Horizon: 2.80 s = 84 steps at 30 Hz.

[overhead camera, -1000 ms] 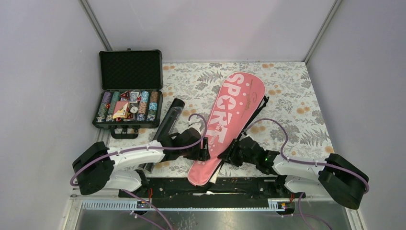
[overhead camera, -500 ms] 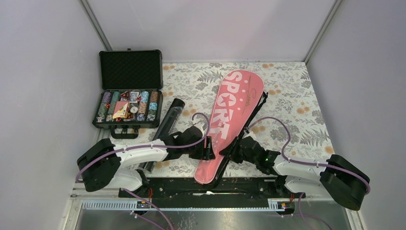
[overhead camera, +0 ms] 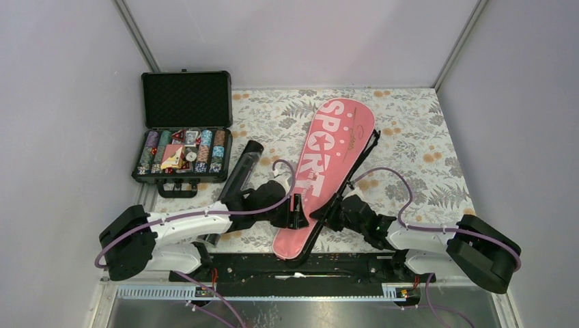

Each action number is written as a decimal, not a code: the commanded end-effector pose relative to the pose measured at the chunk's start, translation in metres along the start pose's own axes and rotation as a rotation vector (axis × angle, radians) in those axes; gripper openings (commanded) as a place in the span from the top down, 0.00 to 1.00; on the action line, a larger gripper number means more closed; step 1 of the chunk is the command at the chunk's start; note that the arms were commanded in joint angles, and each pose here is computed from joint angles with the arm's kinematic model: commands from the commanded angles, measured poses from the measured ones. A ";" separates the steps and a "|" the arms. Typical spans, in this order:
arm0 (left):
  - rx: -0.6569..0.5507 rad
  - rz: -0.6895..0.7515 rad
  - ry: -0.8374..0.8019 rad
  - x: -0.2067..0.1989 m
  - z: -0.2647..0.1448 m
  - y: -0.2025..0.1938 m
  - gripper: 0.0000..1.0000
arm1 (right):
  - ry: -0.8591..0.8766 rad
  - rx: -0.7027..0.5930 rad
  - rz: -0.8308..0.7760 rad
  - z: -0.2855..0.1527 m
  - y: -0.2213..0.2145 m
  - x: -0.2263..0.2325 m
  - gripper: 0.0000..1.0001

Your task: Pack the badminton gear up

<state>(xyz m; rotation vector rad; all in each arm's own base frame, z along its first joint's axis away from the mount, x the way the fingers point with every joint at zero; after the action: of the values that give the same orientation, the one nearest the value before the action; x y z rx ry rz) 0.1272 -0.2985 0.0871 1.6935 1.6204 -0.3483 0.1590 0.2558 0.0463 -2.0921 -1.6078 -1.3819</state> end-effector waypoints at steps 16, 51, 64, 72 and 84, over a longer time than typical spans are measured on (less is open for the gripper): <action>-0.116 0.117 0.188 0.027 -0.025 0.020 0.35 | -0.014 -0.039 0.033 -0.011 0.009 0.004 0.60; -0.067 0.265 0.158 -0.014 -0.014 0.005 0.39 | -0.030 -0.027 0.020 -0.015 0.009 0.006 0.36; -0.159 0.376 0.125 -0.032 -0.024 0.018 0.39 | -0.226 -0.266 -0.103 -0.041 0.087 -0.025 0.26; -0.147 0.408 0.080 -0.040 -0.019 0.003 0.40 | -0.212 -0.266 -0.059 -0.010 0.117 -0.028 0.28; -0.179 0.462 0.124 -0.038 -0.020 0.003 0.39 | -0.257 -0.245 0.022 0.028 0.115 -0.055 0.39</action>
<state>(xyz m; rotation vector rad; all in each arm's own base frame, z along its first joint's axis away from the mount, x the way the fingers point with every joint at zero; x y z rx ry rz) 0.1091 -0.3081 0.1147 1.9519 1.2829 0.0618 0.2596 0.1831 0.0341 -2.5201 -1.6145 -1.3650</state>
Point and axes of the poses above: each gripper's point midway between its finger pads, its own z axis out along the fingers, its own x axis along the line the jaws close on, y = z × x, the point moved 1 cm from there along -z, back along the fingers, and after that the axes turned 10 degrees about -z, right-handed, at the moved point
